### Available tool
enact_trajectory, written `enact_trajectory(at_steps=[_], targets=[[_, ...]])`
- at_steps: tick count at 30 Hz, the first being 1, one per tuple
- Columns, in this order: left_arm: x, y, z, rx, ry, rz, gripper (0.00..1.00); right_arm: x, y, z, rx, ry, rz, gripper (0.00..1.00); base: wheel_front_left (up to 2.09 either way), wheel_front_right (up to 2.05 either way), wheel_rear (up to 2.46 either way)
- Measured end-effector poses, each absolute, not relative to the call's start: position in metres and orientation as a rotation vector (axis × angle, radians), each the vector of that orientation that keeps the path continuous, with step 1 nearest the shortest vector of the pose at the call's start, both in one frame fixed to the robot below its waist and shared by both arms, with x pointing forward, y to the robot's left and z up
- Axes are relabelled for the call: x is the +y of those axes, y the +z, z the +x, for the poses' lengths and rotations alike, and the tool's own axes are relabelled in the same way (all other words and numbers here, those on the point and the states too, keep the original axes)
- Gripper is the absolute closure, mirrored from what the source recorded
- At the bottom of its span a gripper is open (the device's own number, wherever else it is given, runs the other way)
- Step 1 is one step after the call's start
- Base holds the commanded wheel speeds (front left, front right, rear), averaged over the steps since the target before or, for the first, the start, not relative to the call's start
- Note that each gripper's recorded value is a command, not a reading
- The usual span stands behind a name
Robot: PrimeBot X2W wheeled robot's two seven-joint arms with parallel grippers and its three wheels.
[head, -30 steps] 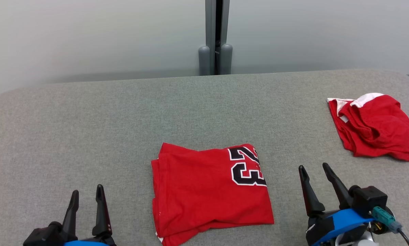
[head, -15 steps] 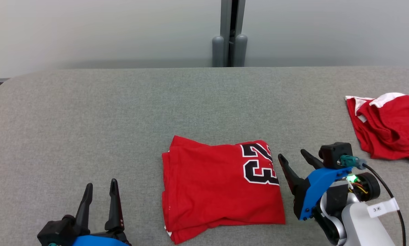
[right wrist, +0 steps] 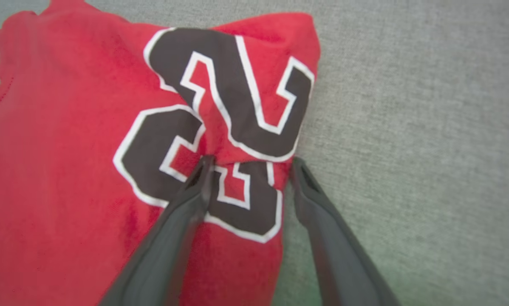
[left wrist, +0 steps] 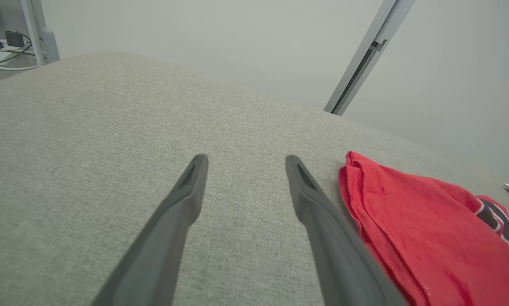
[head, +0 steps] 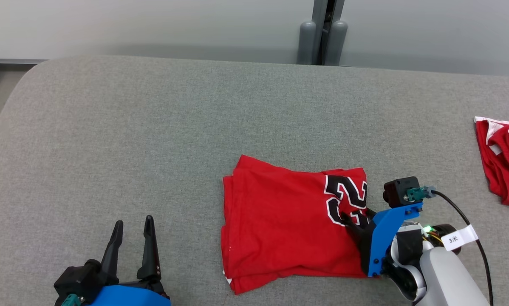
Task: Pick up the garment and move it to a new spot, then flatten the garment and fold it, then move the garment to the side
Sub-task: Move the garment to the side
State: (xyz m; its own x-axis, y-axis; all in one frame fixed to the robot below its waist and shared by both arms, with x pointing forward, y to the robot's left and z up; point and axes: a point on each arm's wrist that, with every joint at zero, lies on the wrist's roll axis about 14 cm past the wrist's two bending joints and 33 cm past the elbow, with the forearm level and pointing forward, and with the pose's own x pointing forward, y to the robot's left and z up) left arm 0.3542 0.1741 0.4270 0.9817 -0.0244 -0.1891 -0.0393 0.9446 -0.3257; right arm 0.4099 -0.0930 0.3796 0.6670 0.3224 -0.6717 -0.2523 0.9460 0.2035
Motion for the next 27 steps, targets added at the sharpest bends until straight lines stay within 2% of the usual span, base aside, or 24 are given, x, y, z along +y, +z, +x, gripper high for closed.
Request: enact_trajectory(at_steps=[1, 2, 7, 14, 21, 27], targets=[[0.175, 0.426, 0.354, 0.194, 0.011, -0.335, 0.00, -0.090, 0.380, 0.411, 0.770, 0.332, 0.100, 0.75, 0.00, 0.00, 0.00], [0.175, 0.426, 0.354, 0.195, 0.010, -0.336, 0.00, -0.089, 0.382, 0.413, 0.756, 0.335, 0.102, 1.00, 0.00, 0.00, 0.00], [0.166, 0.425, 0.360, 0.199, -0.025, -0.322, 0.00, -0.099, 0.398, 0.428, 0.651, 0.300, 0.097, 1.00, 0.00, 0.00, 0.00], [0.125, 0.417, 0.384, 0.223, -0.165, -0.314, 0.00, -0.169, 0.412, 0.439, 0.564, 0.108, 0.088, 1.00, 0.00, 0.00, 0.00], [0.069, 0.405, 0.416, 0.266, -0.355, -0.299, 0.00, -0.255, 0.415, 0.417, 0.533, -0.130, 0.093, 1.00, 0.00, 0.00, 0.00], [0.024, 0.403, 0.429, 0.281, -0.498, -0.292, 0.00, -0.300, 0.423, 0.392, 0.503, -0.267, 0.100, 1.00, 0.00, 0.00, 0.00]])
